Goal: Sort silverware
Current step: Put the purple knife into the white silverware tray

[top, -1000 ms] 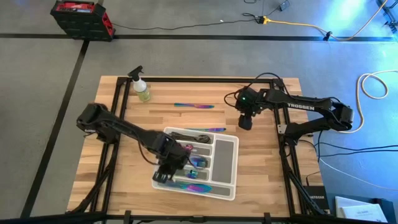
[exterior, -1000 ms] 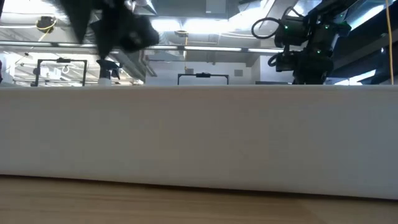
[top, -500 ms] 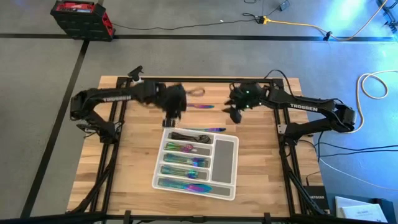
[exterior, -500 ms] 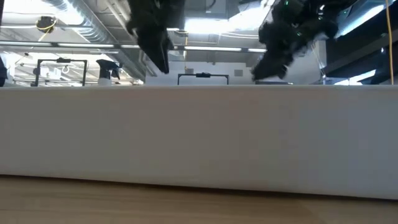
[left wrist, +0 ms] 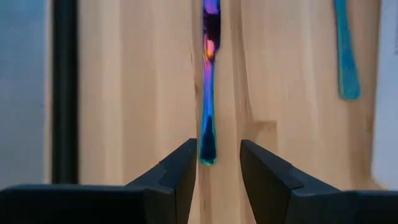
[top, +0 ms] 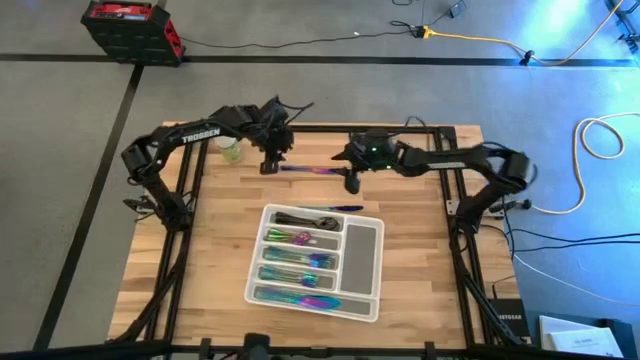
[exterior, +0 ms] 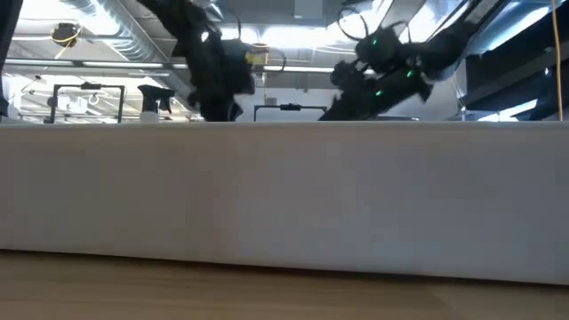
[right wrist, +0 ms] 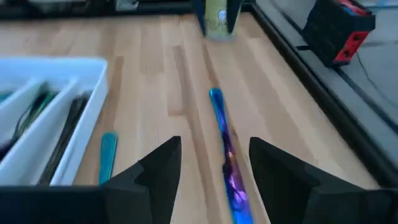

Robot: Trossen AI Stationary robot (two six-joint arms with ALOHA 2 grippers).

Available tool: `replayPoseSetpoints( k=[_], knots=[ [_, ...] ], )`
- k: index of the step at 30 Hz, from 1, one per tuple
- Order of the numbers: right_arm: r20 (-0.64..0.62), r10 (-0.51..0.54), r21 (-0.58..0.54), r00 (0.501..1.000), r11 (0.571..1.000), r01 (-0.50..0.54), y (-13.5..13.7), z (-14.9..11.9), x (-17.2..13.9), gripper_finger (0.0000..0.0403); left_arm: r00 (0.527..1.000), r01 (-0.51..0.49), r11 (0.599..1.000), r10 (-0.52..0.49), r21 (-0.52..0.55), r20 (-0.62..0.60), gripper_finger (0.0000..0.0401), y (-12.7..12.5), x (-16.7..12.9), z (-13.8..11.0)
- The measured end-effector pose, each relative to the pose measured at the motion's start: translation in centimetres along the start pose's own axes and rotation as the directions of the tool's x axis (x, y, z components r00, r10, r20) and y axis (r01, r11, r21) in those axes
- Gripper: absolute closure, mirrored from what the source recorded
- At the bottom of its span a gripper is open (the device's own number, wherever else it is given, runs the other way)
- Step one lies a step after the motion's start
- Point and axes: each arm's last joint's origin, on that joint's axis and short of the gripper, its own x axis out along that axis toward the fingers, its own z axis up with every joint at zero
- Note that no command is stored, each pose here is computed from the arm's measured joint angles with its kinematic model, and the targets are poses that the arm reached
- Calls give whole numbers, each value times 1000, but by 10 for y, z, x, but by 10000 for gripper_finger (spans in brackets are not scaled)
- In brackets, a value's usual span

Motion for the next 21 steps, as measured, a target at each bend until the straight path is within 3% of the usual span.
replayPoseSetpoints(
  k=[5, 9, 13, 18, 21],
  knots=[
    [10, -115, 145, 993, 983, 112, -8, -21, 30, 243, 999, 34, 992, -34, -123, 3, 292, 1, 20, -20],
    [-64, -154, 328, 986, 930, 166, -11, -40, 42, 303, 999, 15, 987, -9, -162, 35, 292, 3, 29, -28],
    [-125, -129, 320, 984, 933, 163, -5, -49, 46, 386, 988, 3, 989, 21, -148, 156, 292, 4, 37, -26],
    [-145, -152, 308, 978, 932, 191, -4, -52, 48, 393, 953, 5, 983, 51, -182, 299, 292, 5, 48, -30],
    [-165, -172, 332, 971, 917, 219, -5, -54, 48, 401, 934, 22, 965, 73, -260, 350, 292, 9, 53, -39]
  ],
)
